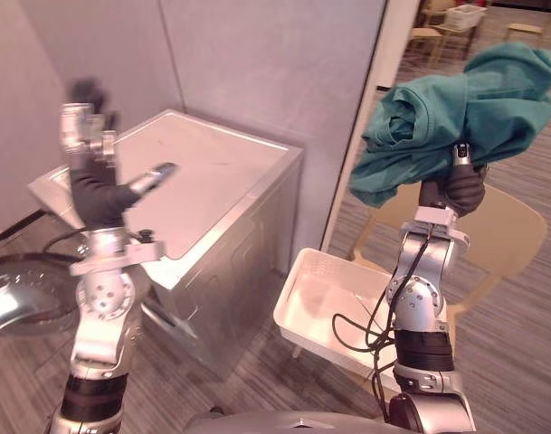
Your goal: Pick up the laundry basket with both hands and put the clothes into the washing machine.
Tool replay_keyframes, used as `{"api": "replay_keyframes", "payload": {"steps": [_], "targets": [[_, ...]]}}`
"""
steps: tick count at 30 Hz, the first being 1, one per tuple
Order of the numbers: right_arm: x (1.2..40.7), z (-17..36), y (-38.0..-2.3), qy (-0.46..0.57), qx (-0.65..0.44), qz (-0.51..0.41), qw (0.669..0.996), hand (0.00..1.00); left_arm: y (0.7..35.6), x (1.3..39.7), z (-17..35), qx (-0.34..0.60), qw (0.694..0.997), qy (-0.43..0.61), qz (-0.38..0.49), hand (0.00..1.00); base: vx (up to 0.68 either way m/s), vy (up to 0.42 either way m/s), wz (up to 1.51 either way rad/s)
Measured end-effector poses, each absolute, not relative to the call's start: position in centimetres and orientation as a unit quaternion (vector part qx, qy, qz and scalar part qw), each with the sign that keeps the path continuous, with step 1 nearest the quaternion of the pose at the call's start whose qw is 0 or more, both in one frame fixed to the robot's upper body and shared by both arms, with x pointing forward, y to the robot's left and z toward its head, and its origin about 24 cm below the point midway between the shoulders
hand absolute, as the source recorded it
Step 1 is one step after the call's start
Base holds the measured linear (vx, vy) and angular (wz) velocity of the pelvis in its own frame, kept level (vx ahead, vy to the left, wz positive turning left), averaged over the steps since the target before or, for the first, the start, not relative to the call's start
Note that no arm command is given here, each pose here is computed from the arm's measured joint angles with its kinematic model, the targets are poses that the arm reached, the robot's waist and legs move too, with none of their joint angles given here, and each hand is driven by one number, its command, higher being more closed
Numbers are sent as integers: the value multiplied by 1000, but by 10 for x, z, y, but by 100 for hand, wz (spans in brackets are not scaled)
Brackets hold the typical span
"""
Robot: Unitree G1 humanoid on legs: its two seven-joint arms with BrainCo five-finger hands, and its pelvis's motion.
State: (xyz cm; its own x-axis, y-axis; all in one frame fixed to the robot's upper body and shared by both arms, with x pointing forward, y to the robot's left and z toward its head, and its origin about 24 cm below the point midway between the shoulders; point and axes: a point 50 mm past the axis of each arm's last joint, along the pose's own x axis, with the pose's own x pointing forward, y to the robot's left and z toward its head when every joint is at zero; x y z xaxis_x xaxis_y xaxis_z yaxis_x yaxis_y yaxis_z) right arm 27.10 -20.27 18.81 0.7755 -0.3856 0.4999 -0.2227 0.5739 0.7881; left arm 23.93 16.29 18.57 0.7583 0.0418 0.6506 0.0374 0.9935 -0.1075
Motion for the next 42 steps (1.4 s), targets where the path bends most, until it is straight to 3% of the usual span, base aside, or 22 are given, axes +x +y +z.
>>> {"api": "replay_keyframes", "payload": {"steps": [5, 11, 18, 30, 31, 42], "targets": [[275, 187, -181, -294, 450, -2, 843, 100, 104, 274, 160, -38, 956, -255, -139, 0, -5, 7, -38], [277, 178, -154, -237, 430, 55, 869, 100, 52, 296, 163, 5, 945, -226, -234, 0, 14, -3, -17], [274, 167, -130, -200, 425, 104, 877, 100, 24, 304, 178, 13, 936, -239, -258, 0, -4, 0, -5], [265, 170, -128, -214, 434, 117, 867, 100, -10, 306, 196, 5, 929, -252, -272, 0, -34, -5, -2], [265, 170, -128, -215, 435, 116, 867, 100, -12, 306, 195, 4, 929, -250, -273, 100, 0, 0, 0], [257, 165, -131, -215, 448, 100, 862, 100, -26, 317, 203, 22, 932, -248, -265, 100, -23, -4, -2]]}}
